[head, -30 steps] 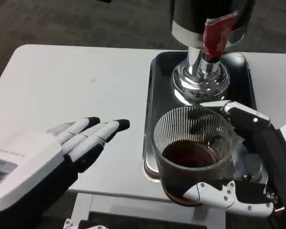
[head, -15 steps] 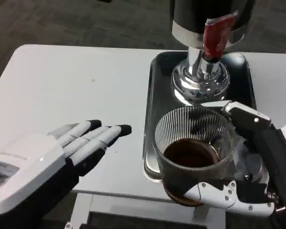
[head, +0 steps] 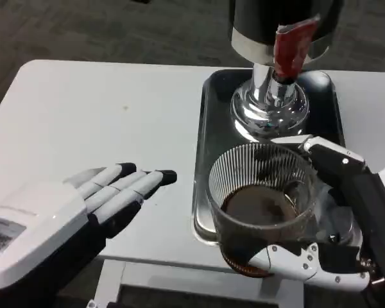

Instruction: Grasp the cup under the faucet to collect the drink, then remove the cup.

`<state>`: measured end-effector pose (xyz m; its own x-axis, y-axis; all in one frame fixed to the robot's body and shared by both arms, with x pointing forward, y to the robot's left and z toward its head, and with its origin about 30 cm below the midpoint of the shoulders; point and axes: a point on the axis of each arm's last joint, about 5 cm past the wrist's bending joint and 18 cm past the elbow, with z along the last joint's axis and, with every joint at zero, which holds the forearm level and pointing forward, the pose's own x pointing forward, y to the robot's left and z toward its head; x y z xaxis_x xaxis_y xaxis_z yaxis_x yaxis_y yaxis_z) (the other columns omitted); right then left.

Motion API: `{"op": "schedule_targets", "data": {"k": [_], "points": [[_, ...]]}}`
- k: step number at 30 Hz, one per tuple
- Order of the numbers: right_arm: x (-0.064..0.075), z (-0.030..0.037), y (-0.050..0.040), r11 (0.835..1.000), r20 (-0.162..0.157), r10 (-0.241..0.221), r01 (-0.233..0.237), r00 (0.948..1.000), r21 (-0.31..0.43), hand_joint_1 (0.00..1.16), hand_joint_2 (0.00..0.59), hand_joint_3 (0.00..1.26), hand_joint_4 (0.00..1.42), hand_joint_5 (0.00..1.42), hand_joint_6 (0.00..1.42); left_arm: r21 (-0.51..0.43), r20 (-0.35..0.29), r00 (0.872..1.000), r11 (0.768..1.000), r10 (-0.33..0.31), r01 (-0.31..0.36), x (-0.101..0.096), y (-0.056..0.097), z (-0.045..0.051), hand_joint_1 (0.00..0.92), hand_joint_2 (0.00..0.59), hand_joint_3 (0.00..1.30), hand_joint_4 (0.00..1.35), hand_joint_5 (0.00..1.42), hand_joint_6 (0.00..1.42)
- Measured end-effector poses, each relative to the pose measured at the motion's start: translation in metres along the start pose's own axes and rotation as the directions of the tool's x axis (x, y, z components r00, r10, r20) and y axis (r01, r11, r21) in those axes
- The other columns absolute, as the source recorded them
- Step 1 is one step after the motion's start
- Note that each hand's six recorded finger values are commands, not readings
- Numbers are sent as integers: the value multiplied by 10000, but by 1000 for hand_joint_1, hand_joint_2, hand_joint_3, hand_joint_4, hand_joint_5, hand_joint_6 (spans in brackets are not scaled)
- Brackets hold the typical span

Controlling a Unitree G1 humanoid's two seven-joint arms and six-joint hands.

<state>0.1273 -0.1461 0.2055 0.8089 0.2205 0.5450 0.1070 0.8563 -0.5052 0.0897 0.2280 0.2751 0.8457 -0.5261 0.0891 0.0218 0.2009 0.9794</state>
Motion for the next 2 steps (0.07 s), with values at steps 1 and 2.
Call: {"op": "schedule_targets", "data": {"k": [1, 2], "points": [[0, 0, 0, 10000, 1, 0, 0, 10000, 0, 901, 147, 1047, 1212, 1366, 1424, -4, -4, 10000, 10000, -1, 1, 0, 0, -1, 0, 99, 59, 0, 0, 24], [0, 0, 0, 10000, 3, 0, 0, 10000, -1, 901, 147, 1047, 1212, 1366, 1424, -12, -5, 10000, 10000, 0, 0, 0, 0, -3, 0, 99, 59, 0, 0, 24]]}}
